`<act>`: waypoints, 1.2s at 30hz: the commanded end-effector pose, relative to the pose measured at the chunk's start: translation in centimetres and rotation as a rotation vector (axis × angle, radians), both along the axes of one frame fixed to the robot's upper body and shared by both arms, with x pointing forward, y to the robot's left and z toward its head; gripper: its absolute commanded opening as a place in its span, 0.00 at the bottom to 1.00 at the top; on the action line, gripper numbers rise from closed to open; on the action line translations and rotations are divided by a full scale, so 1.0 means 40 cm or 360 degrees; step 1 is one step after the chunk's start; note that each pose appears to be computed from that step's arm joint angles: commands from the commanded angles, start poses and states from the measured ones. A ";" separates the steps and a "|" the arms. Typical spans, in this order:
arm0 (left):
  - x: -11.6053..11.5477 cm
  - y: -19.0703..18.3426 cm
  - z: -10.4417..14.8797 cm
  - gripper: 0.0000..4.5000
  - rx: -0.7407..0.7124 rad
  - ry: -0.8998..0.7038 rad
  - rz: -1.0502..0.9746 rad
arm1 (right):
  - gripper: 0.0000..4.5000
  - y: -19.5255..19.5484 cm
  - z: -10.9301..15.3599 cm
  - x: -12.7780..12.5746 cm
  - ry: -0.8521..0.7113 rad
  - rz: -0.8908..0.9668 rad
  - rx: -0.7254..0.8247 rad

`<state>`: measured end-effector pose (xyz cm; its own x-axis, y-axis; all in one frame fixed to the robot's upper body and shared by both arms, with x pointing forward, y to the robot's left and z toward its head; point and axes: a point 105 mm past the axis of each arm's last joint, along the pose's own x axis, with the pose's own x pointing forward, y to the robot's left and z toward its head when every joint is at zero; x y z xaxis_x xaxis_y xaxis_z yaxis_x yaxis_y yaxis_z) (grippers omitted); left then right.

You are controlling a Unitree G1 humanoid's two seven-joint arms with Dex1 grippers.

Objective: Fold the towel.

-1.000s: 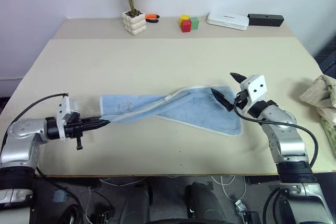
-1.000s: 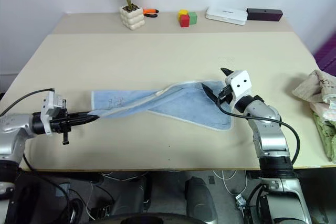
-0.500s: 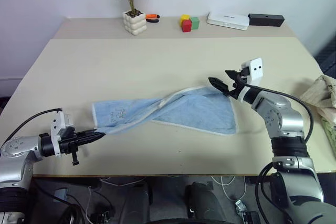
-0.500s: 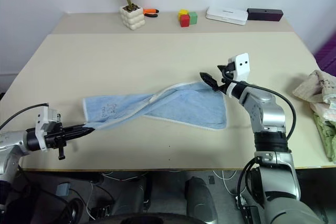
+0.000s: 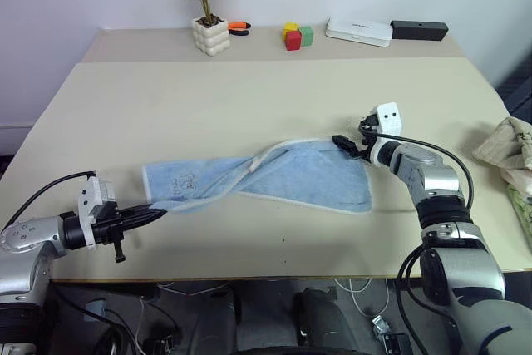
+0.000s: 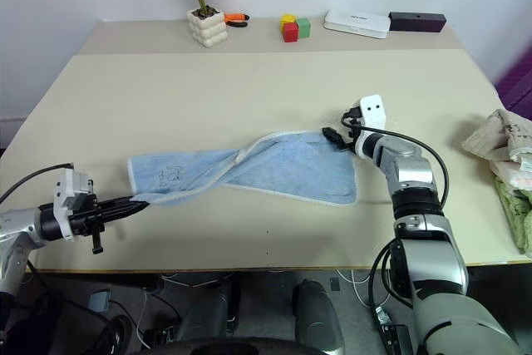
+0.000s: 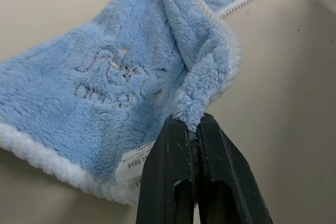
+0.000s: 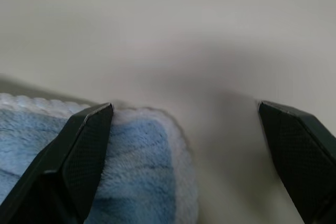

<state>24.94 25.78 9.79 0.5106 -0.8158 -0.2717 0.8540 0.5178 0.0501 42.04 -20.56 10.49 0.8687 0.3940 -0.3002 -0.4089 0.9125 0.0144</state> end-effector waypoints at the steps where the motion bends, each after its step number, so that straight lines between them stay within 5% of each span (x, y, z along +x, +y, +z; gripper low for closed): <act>1: -0.001 0.007 0.026 0.00 -0.0019 -0.0064 0.0013 | 1.00 0.027 -0.003 -0.011 0.0024 0.0103 -0.0018; 5: 0.003 0.005 0.029 0.00 -0.0017 -0.0077 0.0008 | 0.83 0.028 -0.010 -0.018 0.0052 0.0121 -0.0018; 12: 0.010 0.003 0.035 0.00 -0.0019 -0.0083 -0.0006 | 0.04 0.027 -0.012 -0.024 0.0070 0.0128 -0.0032; 18: 0.029 0.010 0.043 0.00 -0.0013 -0.0120 0.0034 | 0.02 0.013 0.009 -0.020 0.0010 0.0113 -0.0052; 24: 0.147 0.044 0.097 0.00 -0.0103 -0.0263 0.0339 | 0.02 -0.043 0.160 0.029 -0.0408 -0.0064 -0.0034; 32: 0.367 0.043 0.259 0.00 -0.0261 -0.0512 0.0701 | 0.02 -0.060 0.349 0.065 -0.0893 -0.0195 0.0049; 36: 0.464 0.012 0.400 0.00 -0.0319 -0.0779 0.0920 | 0.02 -0.029 0.489 0.088 -0.1167 -0.0250 0.0079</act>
